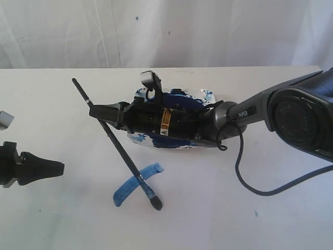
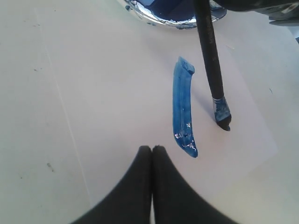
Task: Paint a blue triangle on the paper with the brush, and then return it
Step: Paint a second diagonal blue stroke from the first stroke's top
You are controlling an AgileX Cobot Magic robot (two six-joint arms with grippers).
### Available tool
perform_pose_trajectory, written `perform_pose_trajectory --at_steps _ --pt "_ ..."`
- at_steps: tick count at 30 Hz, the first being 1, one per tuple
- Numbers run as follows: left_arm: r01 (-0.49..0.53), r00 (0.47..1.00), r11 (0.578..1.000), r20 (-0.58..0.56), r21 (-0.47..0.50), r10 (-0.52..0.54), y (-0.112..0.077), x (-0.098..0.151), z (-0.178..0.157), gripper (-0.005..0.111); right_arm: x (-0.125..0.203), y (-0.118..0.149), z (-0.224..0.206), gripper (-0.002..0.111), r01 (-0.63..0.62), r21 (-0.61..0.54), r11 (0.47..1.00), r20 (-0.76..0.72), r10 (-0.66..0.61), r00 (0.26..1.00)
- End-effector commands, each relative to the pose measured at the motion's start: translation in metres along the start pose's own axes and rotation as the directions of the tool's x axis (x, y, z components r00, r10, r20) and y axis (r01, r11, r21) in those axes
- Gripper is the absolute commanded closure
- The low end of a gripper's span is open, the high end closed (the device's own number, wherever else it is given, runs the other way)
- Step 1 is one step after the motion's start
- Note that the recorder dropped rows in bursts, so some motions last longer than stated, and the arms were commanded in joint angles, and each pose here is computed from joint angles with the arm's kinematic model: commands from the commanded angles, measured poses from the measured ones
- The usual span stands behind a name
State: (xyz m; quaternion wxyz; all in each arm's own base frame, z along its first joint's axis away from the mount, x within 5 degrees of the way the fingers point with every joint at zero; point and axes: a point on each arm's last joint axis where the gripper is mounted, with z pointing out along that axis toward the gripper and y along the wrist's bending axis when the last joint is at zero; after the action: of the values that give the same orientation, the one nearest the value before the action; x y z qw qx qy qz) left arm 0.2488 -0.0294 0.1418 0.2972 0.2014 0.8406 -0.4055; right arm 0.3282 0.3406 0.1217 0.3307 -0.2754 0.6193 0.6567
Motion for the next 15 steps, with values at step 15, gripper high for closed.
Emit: perform_pose_trajectory --at_steps 15 --pt "-0.008 1.000 1.000 0.004 0.000 0.008 -0.002 0.000 -0.002 0.107 -0.022 -0.013 -0.004 0.108 0.216 0.194 0.957 0.205 -0.255 0.945"
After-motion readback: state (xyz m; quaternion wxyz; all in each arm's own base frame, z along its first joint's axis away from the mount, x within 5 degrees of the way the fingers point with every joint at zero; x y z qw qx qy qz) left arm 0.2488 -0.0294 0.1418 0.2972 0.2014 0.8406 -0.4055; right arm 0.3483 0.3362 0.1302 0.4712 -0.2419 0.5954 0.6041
